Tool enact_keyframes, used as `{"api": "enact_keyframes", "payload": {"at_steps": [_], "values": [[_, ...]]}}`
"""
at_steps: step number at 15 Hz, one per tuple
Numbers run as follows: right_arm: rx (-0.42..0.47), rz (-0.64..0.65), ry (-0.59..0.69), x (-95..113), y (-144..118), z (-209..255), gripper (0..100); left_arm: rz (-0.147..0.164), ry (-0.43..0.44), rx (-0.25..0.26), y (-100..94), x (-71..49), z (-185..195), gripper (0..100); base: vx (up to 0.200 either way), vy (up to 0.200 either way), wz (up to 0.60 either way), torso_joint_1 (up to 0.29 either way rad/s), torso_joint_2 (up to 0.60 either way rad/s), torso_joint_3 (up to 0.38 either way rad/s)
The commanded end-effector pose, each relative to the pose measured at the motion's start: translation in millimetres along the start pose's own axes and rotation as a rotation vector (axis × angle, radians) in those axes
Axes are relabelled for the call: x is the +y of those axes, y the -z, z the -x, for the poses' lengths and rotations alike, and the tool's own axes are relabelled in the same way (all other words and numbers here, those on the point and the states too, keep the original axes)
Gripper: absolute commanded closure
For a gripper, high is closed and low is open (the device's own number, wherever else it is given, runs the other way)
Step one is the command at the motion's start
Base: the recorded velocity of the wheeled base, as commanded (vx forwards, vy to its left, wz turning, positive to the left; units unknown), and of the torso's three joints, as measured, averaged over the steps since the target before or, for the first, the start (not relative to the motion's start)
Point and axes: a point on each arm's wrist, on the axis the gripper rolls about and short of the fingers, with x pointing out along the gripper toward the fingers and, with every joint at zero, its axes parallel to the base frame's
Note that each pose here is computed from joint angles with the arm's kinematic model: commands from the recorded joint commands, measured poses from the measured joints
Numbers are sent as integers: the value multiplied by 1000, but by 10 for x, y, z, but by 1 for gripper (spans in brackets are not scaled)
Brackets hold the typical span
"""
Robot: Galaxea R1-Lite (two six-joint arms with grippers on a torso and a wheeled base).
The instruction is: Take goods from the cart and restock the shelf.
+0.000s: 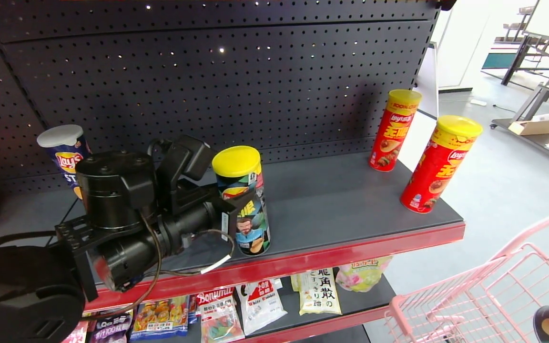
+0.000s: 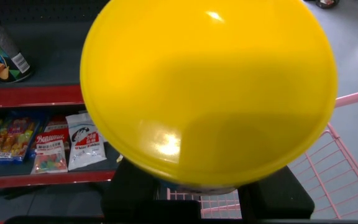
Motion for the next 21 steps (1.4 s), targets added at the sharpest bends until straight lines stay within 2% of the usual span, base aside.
{"api": "enact_keyframes", "payload": {"at_steps": [1, 4, 5, 11, 15, 17, 20, 21], "values": [[2, 1, -1, 0, 4, -1, 100, 0, -1, -2, -10, 0, 17, 100, 0, 0, 0, 0, 0, 0], [0, 1, -1, 0, 0, 0, 100, 1, 0, 1, -2, -4, 15, 100, 0, 0, 0, 0, 0, 0], [0, 1, -1, 0, 0, 0, 100, -1, 0, 1, -2, -4, 11, 0, 0, 0, 0, 0, 0, 0], [0, 1, -1, 0, 0, 0, 100, -3, -2, -3, -13, -16, 26, 0, 0, 0, 0, 0, 0, 0], [3, 2, -1, 0, 6, -1, 100, 2, 8, -53, -146, -4, 163, 0, 0, 0, 0, 0, 0, 0], [8, 3, -1, 2, 18, -6, 100, 0, 6, -71, -227, 18, 263, 0, 0, 0, 0, 0, 0, 0], [14, 4, -2, 4, 20, -16, 100, -5, 35, -51, -295, 89, 403, 0, 0, 0, 0, 0, 0, 0], [15, 4, -3, 5, 19, -19, 100, -20, 36, -42, -326, 158, 472, 0, 0, 0, 0, 0, 0, 0]]}}
